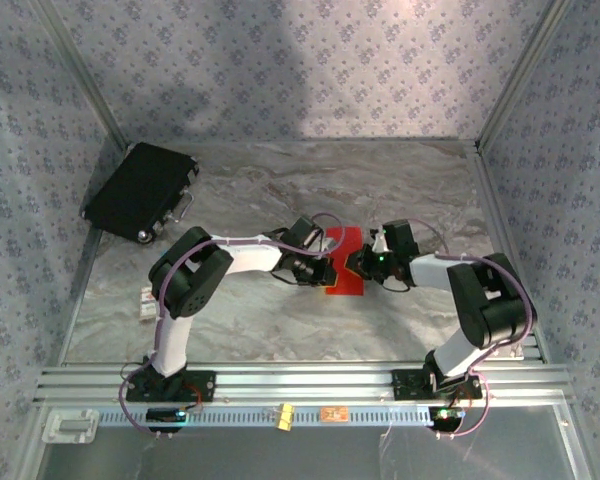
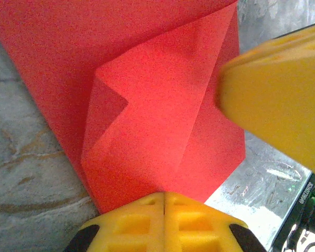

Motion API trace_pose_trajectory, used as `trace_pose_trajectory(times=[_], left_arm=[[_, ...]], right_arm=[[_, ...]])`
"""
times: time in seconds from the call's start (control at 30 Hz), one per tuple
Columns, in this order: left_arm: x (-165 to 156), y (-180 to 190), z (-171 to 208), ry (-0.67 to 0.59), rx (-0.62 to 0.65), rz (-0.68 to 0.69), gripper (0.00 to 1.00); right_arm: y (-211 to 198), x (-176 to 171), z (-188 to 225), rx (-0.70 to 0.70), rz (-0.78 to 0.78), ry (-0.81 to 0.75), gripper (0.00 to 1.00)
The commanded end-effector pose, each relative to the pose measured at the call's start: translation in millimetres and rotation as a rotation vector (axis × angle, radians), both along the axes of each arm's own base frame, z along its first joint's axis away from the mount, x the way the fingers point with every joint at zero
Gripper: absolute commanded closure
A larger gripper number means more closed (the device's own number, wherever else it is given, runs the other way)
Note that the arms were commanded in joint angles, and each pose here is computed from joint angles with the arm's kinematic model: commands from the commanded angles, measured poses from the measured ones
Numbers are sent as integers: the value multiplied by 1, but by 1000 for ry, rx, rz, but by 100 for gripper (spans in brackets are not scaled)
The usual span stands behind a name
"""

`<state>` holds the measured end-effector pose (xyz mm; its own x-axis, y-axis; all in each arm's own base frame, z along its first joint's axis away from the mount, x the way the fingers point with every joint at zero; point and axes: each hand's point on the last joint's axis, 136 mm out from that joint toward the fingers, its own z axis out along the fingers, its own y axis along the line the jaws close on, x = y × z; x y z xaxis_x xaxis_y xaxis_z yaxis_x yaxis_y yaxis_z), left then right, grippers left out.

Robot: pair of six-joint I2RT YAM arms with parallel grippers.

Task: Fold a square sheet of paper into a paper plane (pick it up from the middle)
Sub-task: Fold the triangle a second time at the center of the table.

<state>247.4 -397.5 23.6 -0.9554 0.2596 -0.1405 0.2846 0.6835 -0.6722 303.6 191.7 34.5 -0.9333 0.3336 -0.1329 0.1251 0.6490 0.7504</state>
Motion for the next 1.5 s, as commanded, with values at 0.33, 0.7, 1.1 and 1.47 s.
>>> trace_pose_trajectory(times=[0.33, 0.7, 1.1, 1.47], left_arm=[[-7, -7, 27, -16, -45, -33, 91], [-13, 7, -8, 23, 60, -28, 93], [-30, 22, -16, 83, 67, -28, 93], [3, -3, 54, -74, -145, 2, 95]], right_arm=[[-35, -16, -53, -95, -77, 118, 98], [-33, -14, -52, -90, -71, 119, 98], [-33, -14, -54, -91, -65, 122, 98], [-34, -14, -52, -97, -62, 127, 98]])
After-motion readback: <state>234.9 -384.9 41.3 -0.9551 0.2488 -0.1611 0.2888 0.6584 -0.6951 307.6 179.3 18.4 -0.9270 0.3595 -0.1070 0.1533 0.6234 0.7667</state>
